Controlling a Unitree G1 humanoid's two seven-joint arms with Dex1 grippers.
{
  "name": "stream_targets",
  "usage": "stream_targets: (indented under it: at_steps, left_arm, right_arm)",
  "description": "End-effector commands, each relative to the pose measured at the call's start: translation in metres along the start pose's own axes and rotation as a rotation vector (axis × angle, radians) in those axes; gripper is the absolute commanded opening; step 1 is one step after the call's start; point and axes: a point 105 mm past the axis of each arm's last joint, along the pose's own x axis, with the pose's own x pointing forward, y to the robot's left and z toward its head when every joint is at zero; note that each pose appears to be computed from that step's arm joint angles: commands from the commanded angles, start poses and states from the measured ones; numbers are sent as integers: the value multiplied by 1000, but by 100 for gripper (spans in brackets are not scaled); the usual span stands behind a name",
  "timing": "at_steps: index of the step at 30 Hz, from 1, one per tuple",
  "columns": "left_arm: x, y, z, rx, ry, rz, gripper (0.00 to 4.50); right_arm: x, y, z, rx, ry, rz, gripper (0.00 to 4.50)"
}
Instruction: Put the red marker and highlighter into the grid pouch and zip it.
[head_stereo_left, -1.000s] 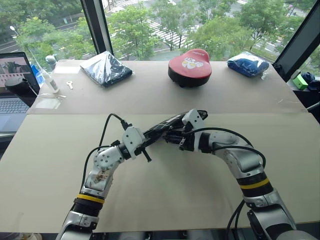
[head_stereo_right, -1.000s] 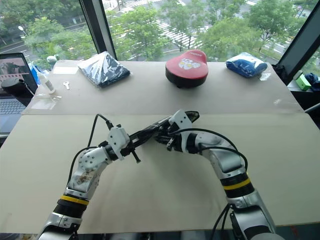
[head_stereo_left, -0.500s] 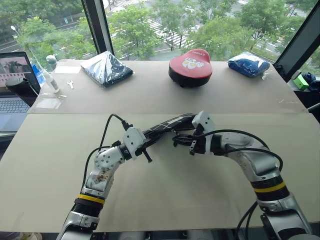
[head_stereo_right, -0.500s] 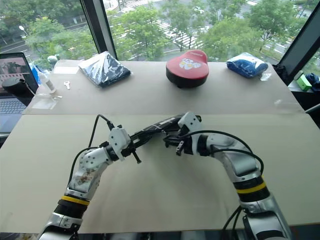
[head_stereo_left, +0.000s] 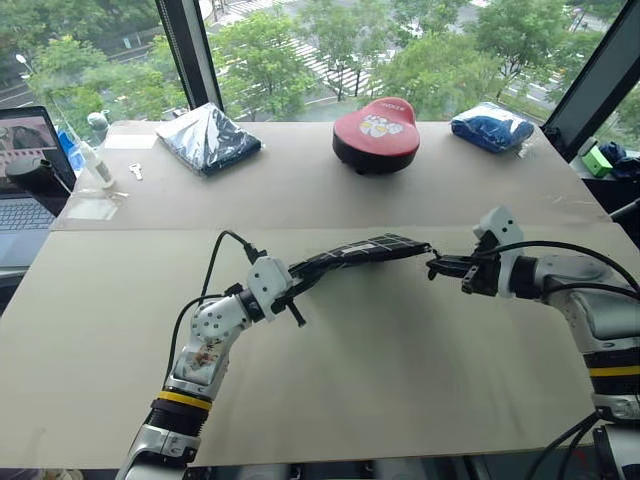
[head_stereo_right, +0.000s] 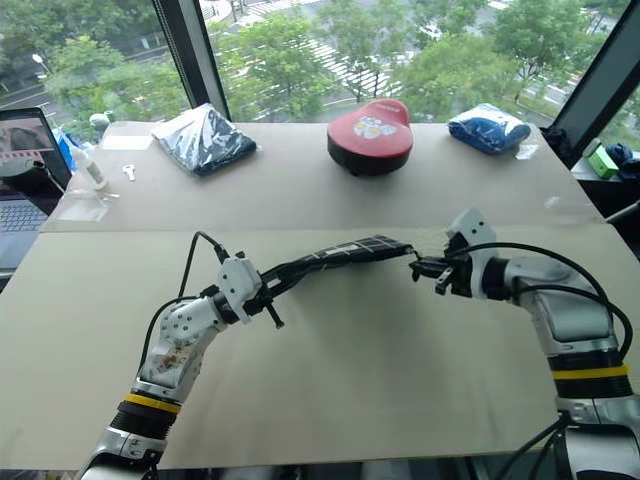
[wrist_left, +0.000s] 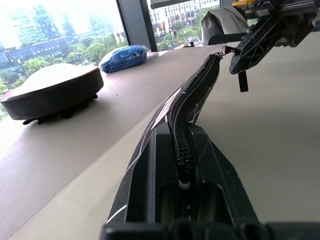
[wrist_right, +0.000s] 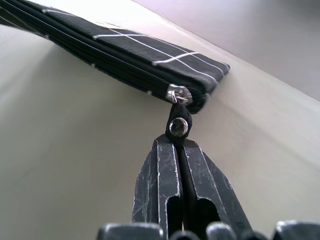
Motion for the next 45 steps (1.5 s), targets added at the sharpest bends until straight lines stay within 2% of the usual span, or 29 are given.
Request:
stream_targets:
  at_steps: [1, 3, 4, 6, 11, 15, 21, 27, 29, 30, 33, 35, 37, 41, 43, 45]
  left_arm:
    - [3, 6, 9, 6, -44, 20, 0]
    - [4, 5, 10, 6, -49, 9, 0]
    - [5, 4, 10, 8, -53, -3, 0]
    - [7, 2, 12, 14, -64, -24, 0]
    - [9, 0, 18, 47, -82, -103, 0]
    - [-1, 2, 20, 76, -82, -189, 0]
    - [-15, -3, 24, 133, -101, -331, 0]
    - [-12, -4, 22, 183, -126, -394, 0]
    - [-12, -6, 14, 228, -106, -413, 84]
    - [-12, -7, 10, 248, -94, -423, 99]
    - [-12, -3, 7, 237, -92, -392, 208]
    - [-14, 0, 5, 172, -70, -362, 282]
    - [-25, -3, -1, 88, -15, -384, 336]
    - [-59, 1, -21, -155, 160, -338, 336]
    - [-80, 5, -18, -352, 214, -273, 336]
    - [-97, 7, -12, -468, 266, -230, 336]
  right_arm:
    - [4, 13, 18, -31, -55, 40, 146]
    - [-1, 35, 20, 24, -64, 172, 204]
    - [-7, 40, 18, 57, -49, 208, 251]
    - [-19, 37, 18, 100, -51, 219, 316]
    - [-60, 5, 35, 60, -99, 91, 316]
    - [-89, -7, 26, -18, -58, 16, 316]
    - [-103, 12, 1, -59, 12, 56, 316]
    - [-97, 17, -13, -9, -21, 16, 316]
    - [-95, 17, -15, -6, -24, 5, 318]
    - [-94, 17, -15, -8, -24, -1, 318]
    - [-95, 12, -13, -12, -26, -20, 318]
    - [-97, 7, -12, -16, -23, -39, 318]
    - [-100, 2, -11, -17, -24, -60, 318]
    - [-106, -9, -10, -11, -31, -96, 318]
    - [-110, -15, -12, -5, -26, -118, 318]
    - [-112, -19, -12, -6, -24, -130, 318]
